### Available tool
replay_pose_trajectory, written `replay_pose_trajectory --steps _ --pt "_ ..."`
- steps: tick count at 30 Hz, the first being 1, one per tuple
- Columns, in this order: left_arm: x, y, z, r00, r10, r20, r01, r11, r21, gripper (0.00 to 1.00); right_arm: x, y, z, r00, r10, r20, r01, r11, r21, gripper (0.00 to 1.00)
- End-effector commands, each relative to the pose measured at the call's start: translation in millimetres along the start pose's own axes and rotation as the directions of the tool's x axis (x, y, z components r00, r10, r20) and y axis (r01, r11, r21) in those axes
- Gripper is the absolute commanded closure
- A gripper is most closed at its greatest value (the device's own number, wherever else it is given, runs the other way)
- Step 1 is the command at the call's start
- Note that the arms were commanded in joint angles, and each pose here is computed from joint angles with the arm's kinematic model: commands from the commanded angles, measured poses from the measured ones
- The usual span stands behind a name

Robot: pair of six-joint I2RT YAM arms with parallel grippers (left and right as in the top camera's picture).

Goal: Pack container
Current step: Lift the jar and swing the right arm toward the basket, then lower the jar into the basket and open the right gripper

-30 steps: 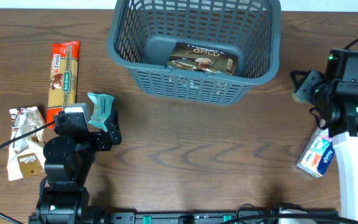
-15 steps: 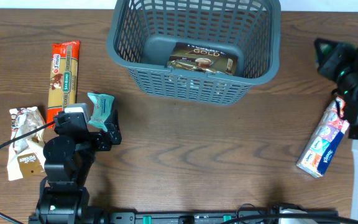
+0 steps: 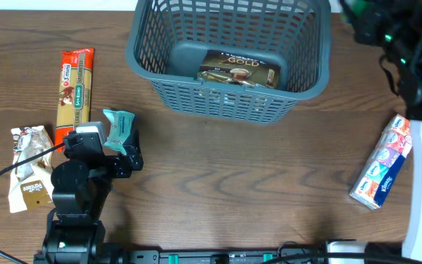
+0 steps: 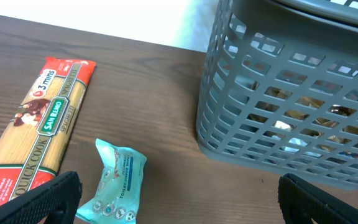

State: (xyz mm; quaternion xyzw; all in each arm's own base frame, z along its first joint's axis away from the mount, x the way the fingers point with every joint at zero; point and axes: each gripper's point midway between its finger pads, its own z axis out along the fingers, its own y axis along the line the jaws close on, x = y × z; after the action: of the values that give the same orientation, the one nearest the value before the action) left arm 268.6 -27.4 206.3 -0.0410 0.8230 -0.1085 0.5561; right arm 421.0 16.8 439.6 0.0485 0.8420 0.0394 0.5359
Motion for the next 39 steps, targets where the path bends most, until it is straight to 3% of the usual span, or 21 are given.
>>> replay_pose_trajectory --steps 1,8,18,26,39 --pt "-13.7 -2.0 -4.0 0.999 -0.008 0.033 0.008 1.0 -0.002 0.02 -11.5 41.6 2.2 0.989 -0.146 0.038 0.15 0.981 -0.121 0.99" --pt "-13.7 -2.1 -4.0 0.999 -0.008 0.033 0.008 1.0 -0.001 0.02 9.0 114.9 26.1 0.941 -0.333 0.067 0.335 0.879 -0.339 0.99" --pt "-13.7 -2.1 -4.0 0.999 -0.008 0.033 0.008 1.0 -0.001 0.01 73.6 172.3 82.4 0.894 -0.447 -0.03 0.377 0.787 -0.488 0.99" --pt "-13.7 -2.0 -4.0 0.999 -0.008 0.033 0.008 1.0 -0.002 0.02 132.5 197.6 124.7 0.852 -0.506 -0.135 0.355 0.747 -0.562 0.99" --pt "-13.6 -2.0 -4.0 0.999 -0.008 0.033 0.008 1.0 -0.002 0.02 212.0 195.1 174.4 0.774 -0.549 -0.315 0.297 0.754 -0.586 0.99"
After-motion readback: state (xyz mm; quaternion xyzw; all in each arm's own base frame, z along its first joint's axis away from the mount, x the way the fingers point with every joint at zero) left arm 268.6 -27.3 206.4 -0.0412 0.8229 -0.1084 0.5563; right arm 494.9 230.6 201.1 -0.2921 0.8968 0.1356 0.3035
